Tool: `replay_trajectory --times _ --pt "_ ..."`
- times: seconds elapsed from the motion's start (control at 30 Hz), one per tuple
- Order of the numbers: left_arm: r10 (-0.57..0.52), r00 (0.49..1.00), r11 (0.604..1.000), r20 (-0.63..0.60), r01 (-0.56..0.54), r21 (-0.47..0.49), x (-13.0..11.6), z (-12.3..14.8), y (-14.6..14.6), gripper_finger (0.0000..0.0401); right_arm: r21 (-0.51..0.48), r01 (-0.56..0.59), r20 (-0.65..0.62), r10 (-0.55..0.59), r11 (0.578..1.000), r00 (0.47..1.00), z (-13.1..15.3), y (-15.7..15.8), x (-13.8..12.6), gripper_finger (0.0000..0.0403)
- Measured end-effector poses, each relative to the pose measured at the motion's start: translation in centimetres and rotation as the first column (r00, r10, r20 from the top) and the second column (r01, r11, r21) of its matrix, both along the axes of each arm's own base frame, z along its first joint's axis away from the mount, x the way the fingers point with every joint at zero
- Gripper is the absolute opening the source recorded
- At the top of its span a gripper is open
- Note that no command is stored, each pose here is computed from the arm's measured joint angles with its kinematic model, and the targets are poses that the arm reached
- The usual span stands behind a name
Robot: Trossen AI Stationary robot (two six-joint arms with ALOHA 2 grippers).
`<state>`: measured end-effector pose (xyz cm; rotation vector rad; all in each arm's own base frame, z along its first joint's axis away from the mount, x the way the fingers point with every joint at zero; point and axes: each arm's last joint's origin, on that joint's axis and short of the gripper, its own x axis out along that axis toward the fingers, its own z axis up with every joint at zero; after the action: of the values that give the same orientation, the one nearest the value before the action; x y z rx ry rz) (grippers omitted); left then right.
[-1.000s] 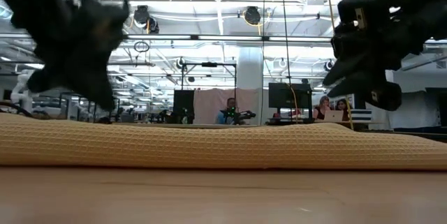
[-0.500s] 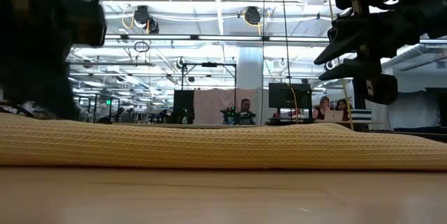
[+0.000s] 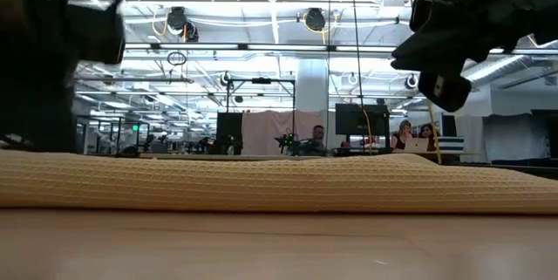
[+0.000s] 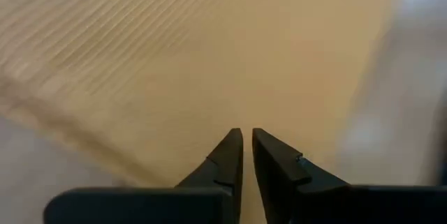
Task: Roll towel
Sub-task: Fold the yellow towel in
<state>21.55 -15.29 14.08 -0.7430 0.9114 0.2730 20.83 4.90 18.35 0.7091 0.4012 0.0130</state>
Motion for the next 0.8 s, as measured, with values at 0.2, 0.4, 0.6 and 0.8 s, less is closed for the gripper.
replay_trajectory --times 0.2,0.4,0.6,0.8 --pt "0.009 0.976 0.998 0.216 0.004 -0.06 1.5 2.6 -0.9 0.004 -0.137 -0.077 0.009 0.079 0.988 0.997 -0.2 0.5 -0.1 0.0005" --pt "0.017 0.946 0.999 0.324 -0.004 -0.042 3.0 1.6 -1.7 0.004 -0.25 -0.181 -0.075 0.168 0.951 0.983 -2.2 1.8 0.4 0.0001" --pt "0.028 0.98 0.998 0.196 -0.015 -0.067 3.3 -1.9 -2.1 0.004 -0.272 -0.259 -0.034 0.26 0.927 0.965 -3.8 4.0 1.3 0.0001" --pt "0.2 0.95 0.965 0.241 -0.148 -0.216 5.5 -0.4 0.1 0.004 -0.226 -0.288 -0.057 0.282 0.931 0.958 -4.4 5.0 1.1 0.0"
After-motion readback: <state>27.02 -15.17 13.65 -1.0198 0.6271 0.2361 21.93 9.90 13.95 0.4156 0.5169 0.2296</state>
